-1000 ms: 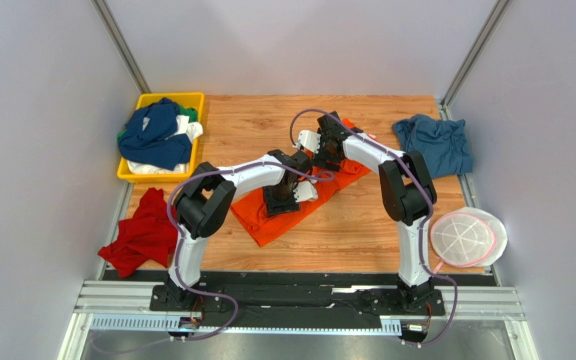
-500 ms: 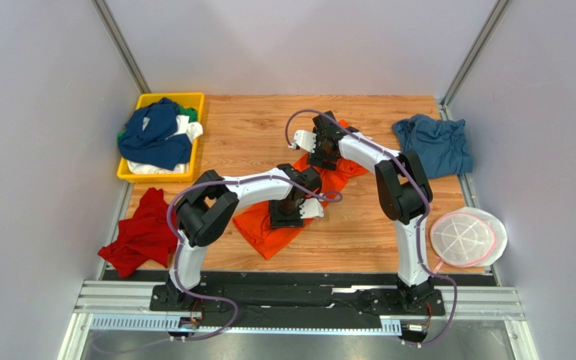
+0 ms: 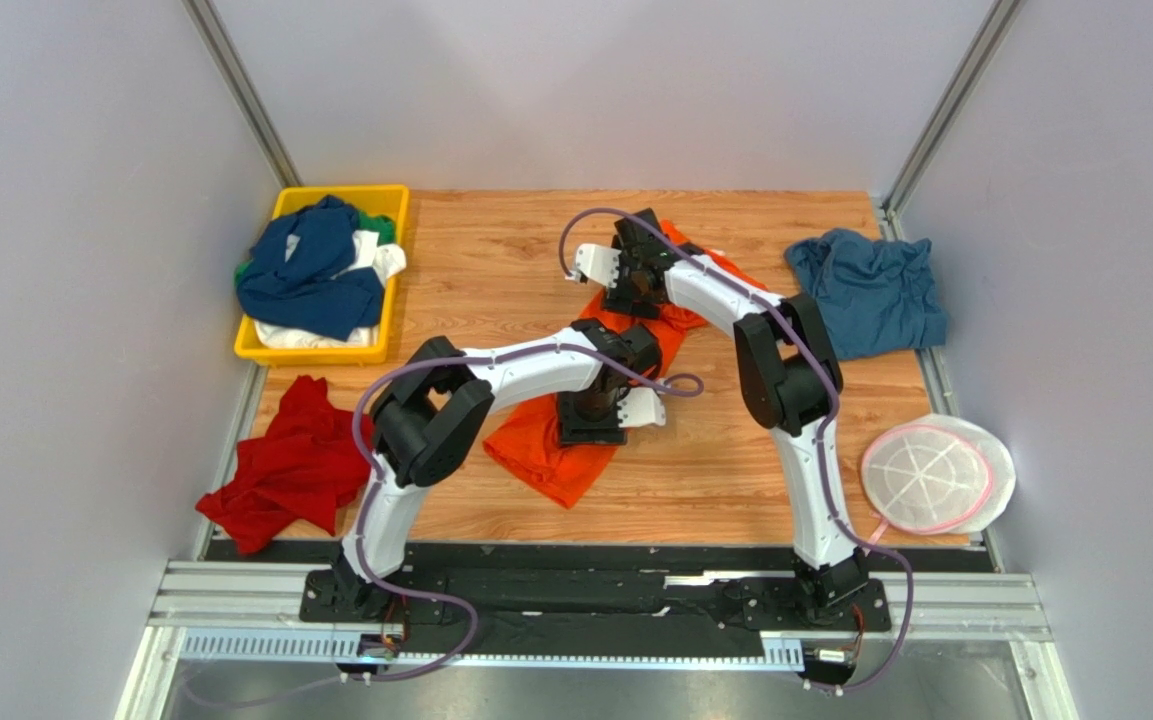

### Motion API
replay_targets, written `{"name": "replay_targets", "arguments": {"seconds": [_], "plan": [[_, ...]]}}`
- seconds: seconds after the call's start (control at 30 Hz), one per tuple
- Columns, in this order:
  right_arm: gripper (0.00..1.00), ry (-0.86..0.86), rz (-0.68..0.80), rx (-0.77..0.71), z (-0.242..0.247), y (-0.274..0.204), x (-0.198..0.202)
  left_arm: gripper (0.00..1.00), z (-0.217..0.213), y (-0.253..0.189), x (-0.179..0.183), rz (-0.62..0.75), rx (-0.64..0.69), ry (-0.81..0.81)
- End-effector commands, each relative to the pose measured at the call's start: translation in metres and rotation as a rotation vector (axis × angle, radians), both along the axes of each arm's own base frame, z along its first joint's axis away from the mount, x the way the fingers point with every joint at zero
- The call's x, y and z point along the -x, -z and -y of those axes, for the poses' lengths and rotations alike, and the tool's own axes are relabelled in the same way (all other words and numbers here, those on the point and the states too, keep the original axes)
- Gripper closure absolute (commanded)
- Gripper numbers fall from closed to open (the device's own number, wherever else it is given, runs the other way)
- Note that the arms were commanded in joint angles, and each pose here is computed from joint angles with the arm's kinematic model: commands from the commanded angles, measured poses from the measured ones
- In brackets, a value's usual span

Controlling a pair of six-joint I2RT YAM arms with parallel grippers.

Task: Fold and stack the t-shirts
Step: Rotate the tshirt 80 degrees

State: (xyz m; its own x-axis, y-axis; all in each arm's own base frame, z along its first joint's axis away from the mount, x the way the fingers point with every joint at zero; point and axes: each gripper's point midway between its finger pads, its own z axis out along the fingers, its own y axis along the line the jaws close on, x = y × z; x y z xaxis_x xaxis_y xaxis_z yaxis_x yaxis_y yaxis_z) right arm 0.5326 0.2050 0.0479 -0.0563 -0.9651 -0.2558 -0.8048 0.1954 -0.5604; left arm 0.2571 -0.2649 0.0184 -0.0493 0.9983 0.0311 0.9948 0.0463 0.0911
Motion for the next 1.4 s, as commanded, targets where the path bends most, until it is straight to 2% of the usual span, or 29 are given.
{"name": "replay_targets", "arguments": {"seconds": [0.0,0.3,0.8,1.37], "plan": [[0.2,-0.037,-0.006,0.006,-0.011,0.018,-0.008,0.34,0.03,-0.001,-0.019,0.038,0.055,0.031],[0.2,-0.06,0.039,-0.017,-0.026,0.014,-0.019,0.34,0.053,-0.003,-0.032,0.041,0.095,0.041],[0.19,-0.131,0.096,-0.022,-0.055,0.014,-0.023,0.34,0.016,0.006,0.006,-0.038,0.048,0.036],[0.18,-0.161,0.235,-0.003,-0.066,0.008,-0.051,0.34,0.042,-0.004,0.023,-0.071,0.083,0.146]]}}
